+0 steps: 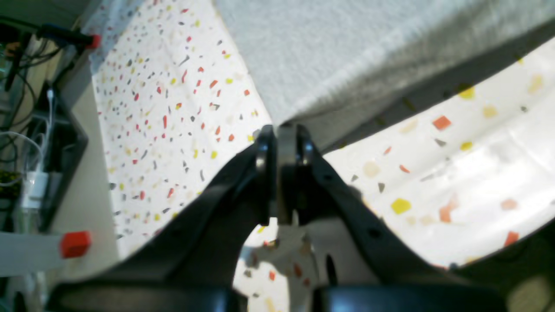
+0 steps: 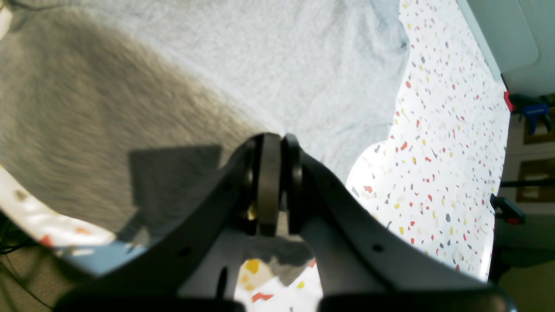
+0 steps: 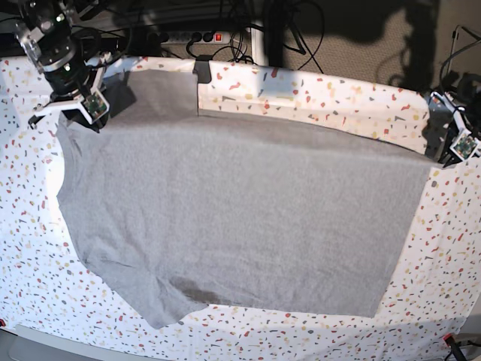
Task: Fold the T-shirt properly
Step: 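Lift the shoulder edge and fold it toward the hem with both grippers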
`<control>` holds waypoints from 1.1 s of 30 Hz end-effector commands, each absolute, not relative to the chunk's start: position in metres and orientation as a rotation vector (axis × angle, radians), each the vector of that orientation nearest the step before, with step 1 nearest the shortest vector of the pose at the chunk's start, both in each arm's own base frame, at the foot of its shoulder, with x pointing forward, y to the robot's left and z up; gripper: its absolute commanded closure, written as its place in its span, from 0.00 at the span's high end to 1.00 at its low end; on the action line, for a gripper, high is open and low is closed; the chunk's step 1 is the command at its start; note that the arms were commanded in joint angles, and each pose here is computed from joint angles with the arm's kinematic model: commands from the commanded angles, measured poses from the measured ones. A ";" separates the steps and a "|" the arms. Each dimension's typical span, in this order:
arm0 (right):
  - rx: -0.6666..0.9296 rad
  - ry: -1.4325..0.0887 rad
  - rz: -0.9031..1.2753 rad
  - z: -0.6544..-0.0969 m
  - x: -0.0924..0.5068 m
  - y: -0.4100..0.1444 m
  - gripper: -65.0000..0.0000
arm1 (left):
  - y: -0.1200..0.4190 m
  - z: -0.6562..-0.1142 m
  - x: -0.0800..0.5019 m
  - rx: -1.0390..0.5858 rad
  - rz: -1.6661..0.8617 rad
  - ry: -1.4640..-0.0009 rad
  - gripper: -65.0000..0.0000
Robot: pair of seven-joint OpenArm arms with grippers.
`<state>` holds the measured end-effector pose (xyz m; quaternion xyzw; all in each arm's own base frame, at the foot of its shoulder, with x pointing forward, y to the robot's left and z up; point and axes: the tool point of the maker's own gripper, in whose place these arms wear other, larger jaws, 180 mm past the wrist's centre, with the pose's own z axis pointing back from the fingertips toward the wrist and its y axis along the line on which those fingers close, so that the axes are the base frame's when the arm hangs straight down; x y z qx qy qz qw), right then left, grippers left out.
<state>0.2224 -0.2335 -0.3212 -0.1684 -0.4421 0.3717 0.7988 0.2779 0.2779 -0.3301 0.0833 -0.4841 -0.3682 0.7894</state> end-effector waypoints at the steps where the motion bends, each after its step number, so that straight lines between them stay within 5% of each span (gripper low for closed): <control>1: -0.380 -0.995 0.795 -0.311 0.233 -0.237 0.00 | 0.281 -0.315 0.290 0.200 -0.802 -1.090 0.00; 33: -0.341 -0.976 0.700 -0.363 0.318 -0.272 0.00 | 0.281 -0.360 0.398 0.220 -0.674 -1.072 0.00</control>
